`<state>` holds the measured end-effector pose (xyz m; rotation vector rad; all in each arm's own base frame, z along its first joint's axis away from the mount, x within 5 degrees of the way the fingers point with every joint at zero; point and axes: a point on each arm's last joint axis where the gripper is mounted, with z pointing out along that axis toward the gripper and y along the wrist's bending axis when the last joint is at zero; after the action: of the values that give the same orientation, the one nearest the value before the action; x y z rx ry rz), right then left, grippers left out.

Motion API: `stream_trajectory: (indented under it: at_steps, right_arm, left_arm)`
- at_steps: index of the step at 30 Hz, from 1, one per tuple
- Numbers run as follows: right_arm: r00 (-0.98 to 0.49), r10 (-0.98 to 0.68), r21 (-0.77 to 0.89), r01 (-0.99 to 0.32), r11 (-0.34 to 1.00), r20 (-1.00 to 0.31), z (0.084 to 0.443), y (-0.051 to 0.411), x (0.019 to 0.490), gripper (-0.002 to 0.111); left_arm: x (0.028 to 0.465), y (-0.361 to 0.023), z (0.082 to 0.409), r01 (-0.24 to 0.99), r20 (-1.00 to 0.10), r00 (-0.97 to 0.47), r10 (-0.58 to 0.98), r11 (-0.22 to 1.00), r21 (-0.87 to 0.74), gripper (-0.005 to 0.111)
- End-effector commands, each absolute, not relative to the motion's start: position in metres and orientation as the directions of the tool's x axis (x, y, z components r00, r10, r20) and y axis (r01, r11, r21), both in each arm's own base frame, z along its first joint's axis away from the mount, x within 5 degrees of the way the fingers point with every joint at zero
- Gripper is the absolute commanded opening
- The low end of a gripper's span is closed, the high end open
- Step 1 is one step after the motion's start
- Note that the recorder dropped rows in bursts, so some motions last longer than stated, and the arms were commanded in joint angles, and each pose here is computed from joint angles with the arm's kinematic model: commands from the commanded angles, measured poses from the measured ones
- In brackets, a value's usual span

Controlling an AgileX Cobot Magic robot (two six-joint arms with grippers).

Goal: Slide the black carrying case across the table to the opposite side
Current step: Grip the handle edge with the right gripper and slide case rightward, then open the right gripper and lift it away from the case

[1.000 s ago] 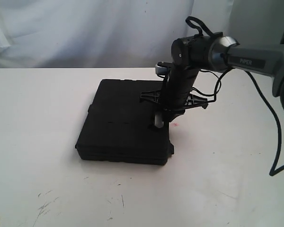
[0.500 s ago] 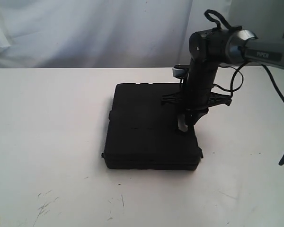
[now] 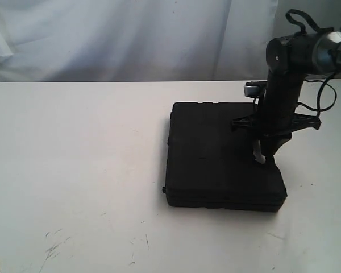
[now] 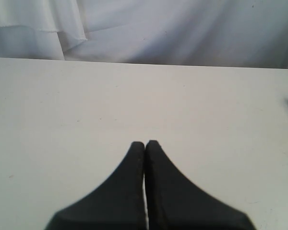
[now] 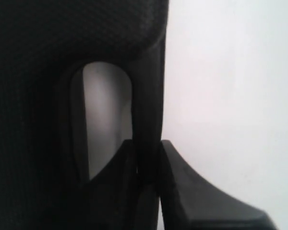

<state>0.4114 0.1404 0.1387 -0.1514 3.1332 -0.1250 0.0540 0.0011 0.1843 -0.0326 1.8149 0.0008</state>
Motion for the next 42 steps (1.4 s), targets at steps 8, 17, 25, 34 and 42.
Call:
stream_trajectory:
  at_steps: [8, 17, 25, 34, 42]
  right_arm:
    - [-0.993, -0.115, -0.163, -0.111, 0.98, -0.016, 0.146, 0.091, 0.411, 0.0]
    - [-0.995, -0.093, -0.158, -0.087, 0.984, -0.03, 0.146, 0.059, 0.419, 0.0]
    - [-0.992, -0.123, -0.112, -0.118, 0.987, -0.038, 0.146, 0.048, 0.422, 0.0]
    - [-0.985, -0.158, -0.102, -0.151, 0.983, -0.064, 0.146, 0.049, 0.424, 0.0]
    - [-0.991, -0.12, -0.092, -0.114, 0.989, -0.062, 0.146, 0.042, 0.425, 0.0]
  left_arm:
    - [0.054, 0.001, 0.185, -0.026, -0.974, -0.227, -0.021, 1.0, -0.015, 0.0]
    - [0.054, 0.001, 0.185, -0.026, -0.974, -0.227, -0.021, 1.0, -0.015, 0.0]
    - [0.054, 0.001, 0.185, -0.026, -0.974, -0.227, -0.021, 1.0, -0.015, 0.0]
    - [0.054, 0.001, 0.185, -0.026, -0.974, -0.227, -0.021, 1.0, -0.015, 0.0]
    - [0.054, 0.001, 0.185, -0.026, -0.974, -0.227, -0.021, 1.0, -0.015, 0.0]
